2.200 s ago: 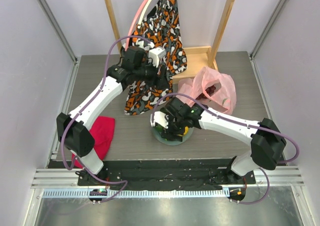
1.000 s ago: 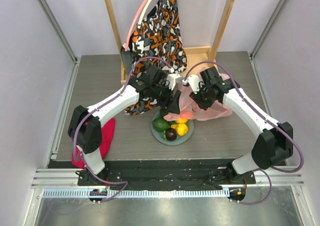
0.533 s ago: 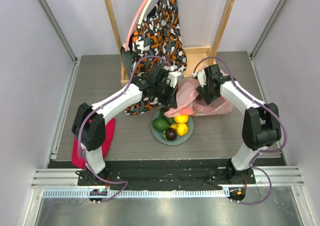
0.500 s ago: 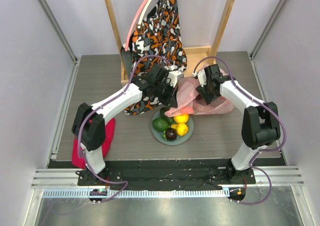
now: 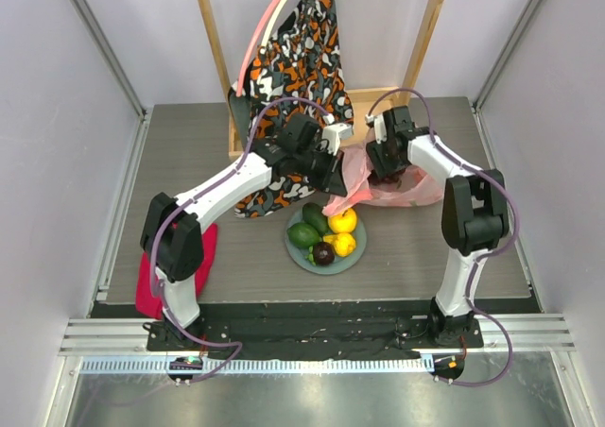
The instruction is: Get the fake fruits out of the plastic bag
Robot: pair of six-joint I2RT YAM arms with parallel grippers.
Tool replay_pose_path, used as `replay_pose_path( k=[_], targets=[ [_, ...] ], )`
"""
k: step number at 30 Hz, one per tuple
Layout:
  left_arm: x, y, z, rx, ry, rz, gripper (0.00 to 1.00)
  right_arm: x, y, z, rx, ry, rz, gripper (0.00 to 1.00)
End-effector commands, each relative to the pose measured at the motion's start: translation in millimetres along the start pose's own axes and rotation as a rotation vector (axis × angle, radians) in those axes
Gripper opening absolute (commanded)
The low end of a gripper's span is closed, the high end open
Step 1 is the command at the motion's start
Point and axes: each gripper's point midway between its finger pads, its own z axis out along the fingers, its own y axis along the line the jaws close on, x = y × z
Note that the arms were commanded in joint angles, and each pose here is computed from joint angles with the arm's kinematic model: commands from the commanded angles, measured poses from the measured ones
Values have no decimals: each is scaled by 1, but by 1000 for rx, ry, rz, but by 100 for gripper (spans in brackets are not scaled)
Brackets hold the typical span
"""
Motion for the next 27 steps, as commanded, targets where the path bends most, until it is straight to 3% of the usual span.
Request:
replay_pose_path(
  k=[1, 4, 5, 8, 9, 15, 19, 22, 27],
  targets=[
    [-8, -15, 4, 61, -13, 25, 0, -32, -9, 27, 1, -61, 83, 62],
    [-5, -12, 4, 47, -8, 29, 0, -41, -19, 47, 4, -58, 65, 43],
    [-5, -11, 4, 36, -9, 32, 0, -46, -24, 48, 0, -69, 67, 24],
    [-7, -9, 3, 24, -13, 44, 0, -67, -31, 32, -36, -116, 56, 4],
    [-9, -6, 4, 7, -17, 42, 0, -73, -33, 14, -63, -139, 56, 1],
    [-29, 3, 18, -17, -44, 39, 0, -55, 1, -75, -246, -212, -4, 1],
    [-50, 11, 30, -42, -76, 53, 0, -39, 9, -149, -251, -294, -47, 1],
    [-69, 15, 40, -44, -105, 67, 0, -18, 11, -167, -238, -274, -67, 1],
    [-95, 22, 65, -16, -147, 77, 0, -12, 8, -213, -186, -369, -76, 1]
  ],
)
